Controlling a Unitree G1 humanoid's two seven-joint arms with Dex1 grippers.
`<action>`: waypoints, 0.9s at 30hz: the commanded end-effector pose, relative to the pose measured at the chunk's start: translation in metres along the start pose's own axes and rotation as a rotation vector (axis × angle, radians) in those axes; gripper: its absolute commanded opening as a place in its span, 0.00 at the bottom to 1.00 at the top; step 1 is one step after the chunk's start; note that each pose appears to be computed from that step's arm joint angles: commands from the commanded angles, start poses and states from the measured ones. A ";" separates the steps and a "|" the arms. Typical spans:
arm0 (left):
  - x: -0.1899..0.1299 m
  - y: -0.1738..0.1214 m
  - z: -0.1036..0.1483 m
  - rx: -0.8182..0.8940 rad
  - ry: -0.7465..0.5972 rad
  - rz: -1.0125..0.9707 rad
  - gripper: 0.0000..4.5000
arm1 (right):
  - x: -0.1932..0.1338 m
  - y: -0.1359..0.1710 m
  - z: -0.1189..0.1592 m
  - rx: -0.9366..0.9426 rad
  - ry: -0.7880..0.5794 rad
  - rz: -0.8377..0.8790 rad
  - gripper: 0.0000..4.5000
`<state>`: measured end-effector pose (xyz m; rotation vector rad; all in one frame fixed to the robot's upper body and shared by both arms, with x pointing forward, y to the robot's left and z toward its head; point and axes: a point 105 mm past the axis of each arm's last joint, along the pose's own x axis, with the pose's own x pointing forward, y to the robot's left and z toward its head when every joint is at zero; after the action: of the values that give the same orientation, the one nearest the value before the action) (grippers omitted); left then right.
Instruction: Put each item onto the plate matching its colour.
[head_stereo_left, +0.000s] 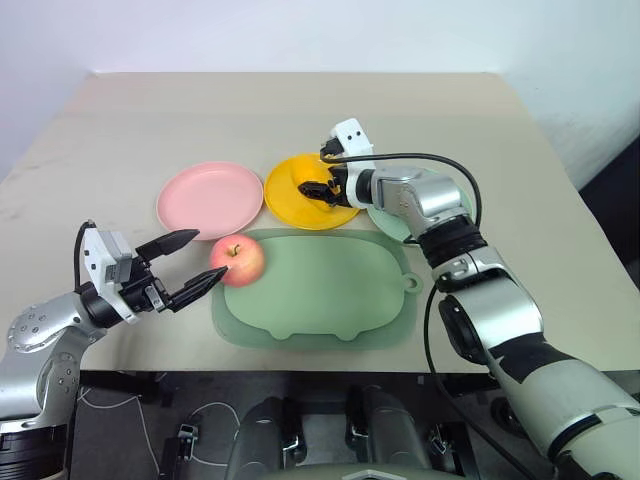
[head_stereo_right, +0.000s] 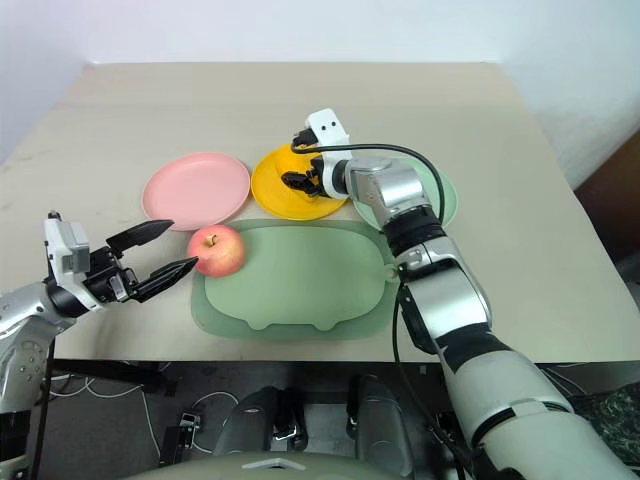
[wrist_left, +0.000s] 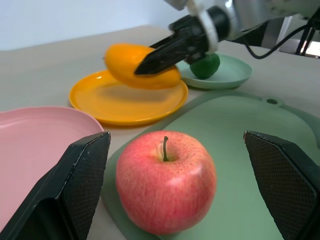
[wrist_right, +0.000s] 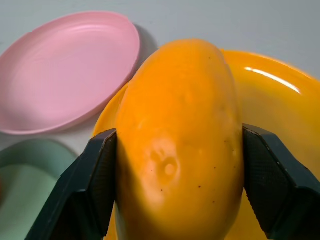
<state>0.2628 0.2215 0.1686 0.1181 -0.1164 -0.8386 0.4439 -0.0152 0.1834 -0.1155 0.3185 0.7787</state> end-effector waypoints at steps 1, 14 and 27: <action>-0.002 -0.003 0.013 0.037 -0.029 0.004 1.00 | 0.007 0.002 0.012 -0.039 -0.032 -0.017 0.70; -0.002 -0.007 0.016 0.031 -0.023 0.009 1.00 | 0.007 -0.001 0.027 -0.091 -0.114 -0.054 0.99; -0.008 -0.003 0.018 0.024 -0.026 0.032 1.00 | -0.118 0.017 0.039 -0.134 -0.374 0.168 0.99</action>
<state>0.2548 0.2222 0.1754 0.1057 -0.1185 -0.8095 0.3850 -0.0756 0.2308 -0.0633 0.0261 0.9011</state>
